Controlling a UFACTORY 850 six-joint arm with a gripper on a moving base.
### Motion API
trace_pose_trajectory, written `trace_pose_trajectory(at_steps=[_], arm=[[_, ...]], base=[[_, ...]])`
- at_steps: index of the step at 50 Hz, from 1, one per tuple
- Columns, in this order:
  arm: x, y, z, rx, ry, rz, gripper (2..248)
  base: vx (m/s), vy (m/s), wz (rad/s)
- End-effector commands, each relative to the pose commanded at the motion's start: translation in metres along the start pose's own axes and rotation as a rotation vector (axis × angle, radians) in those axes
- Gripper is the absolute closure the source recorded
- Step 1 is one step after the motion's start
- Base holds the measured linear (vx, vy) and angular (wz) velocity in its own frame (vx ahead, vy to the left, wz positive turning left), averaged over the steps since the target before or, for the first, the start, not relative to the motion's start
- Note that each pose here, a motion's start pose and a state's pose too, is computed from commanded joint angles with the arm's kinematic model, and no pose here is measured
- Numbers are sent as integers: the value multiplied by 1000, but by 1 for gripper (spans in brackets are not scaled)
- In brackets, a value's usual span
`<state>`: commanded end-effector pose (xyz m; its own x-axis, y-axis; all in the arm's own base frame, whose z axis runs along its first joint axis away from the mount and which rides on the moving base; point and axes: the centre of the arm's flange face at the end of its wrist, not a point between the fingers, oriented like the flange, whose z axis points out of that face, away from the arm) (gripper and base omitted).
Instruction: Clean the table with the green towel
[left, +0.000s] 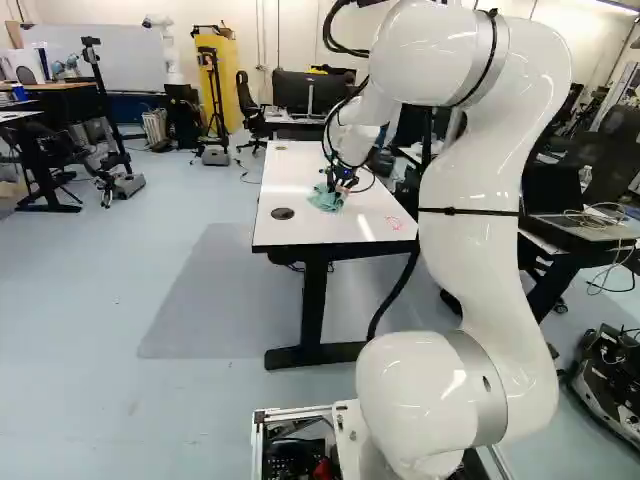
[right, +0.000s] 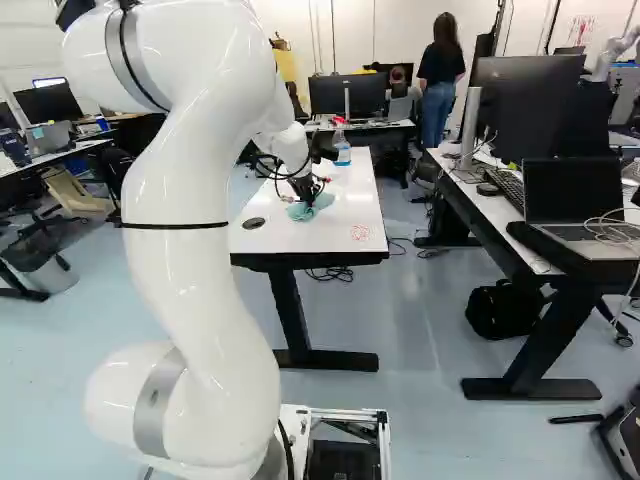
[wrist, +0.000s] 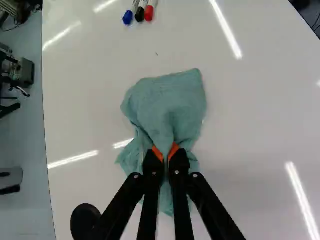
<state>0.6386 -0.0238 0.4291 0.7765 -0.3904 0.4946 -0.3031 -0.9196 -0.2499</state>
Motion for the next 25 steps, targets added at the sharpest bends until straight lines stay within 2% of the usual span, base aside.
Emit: trace_pose_trajectory(at_steps=[25], arm=[[13, 40, -4, -33, 16, 56, 220]], base=[[0, 0, 0]])
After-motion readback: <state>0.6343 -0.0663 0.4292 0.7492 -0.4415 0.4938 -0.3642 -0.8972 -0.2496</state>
